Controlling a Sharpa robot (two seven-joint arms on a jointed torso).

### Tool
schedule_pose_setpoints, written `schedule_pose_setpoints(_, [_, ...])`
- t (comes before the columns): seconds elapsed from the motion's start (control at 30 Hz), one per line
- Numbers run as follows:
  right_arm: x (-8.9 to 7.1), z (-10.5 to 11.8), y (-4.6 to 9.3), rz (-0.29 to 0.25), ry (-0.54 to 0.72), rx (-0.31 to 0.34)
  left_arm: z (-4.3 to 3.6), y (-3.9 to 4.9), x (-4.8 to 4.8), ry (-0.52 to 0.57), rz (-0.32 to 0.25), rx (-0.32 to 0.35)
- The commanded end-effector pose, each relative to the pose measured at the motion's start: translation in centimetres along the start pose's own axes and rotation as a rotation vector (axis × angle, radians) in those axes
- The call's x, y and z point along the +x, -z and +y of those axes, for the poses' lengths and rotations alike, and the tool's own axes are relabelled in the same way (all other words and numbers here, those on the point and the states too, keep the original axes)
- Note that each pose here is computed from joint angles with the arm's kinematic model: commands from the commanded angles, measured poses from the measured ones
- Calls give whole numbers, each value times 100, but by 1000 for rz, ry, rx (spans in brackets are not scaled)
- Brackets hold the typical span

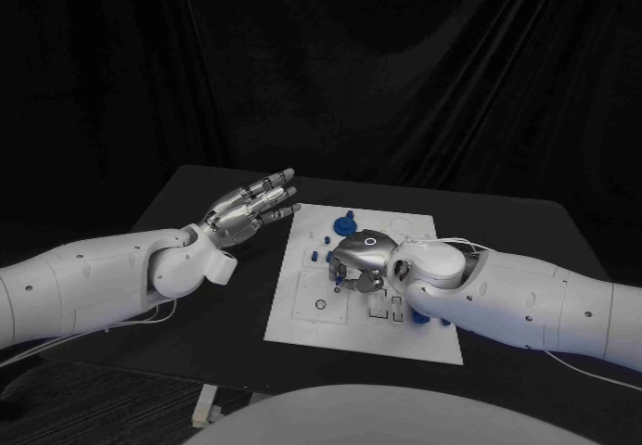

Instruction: Assemble the parts on the task board

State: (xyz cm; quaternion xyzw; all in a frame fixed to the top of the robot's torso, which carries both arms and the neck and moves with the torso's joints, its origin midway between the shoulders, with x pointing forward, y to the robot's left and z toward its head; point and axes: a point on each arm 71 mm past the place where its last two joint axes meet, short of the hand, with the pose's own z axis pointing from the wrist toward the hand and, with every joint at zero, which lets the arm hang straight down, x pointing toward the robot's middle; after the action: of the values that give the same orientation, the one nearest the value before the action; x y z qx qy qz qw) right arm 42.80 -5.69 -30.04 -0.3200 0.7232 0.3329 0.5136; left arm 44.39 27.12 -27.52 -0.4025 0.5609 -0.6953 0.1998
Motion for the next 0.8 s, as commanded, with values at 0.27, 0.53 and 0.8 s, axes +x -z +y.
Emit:
schedule_pose_setpoints(0.27, [65, 2, 8, 14, -2, 24, 8, -11, 20, 19, 14, 6])
schedule_pose_setpoints(0.53, [97, 3, 10, 23, -6, 28, 14, -15, 22, 20, 16, 3])
schedule_pose_setpoints(0.8, [122, 15, -1, 26, -9, 28, 20, -17, 22, 21, 17, 0])
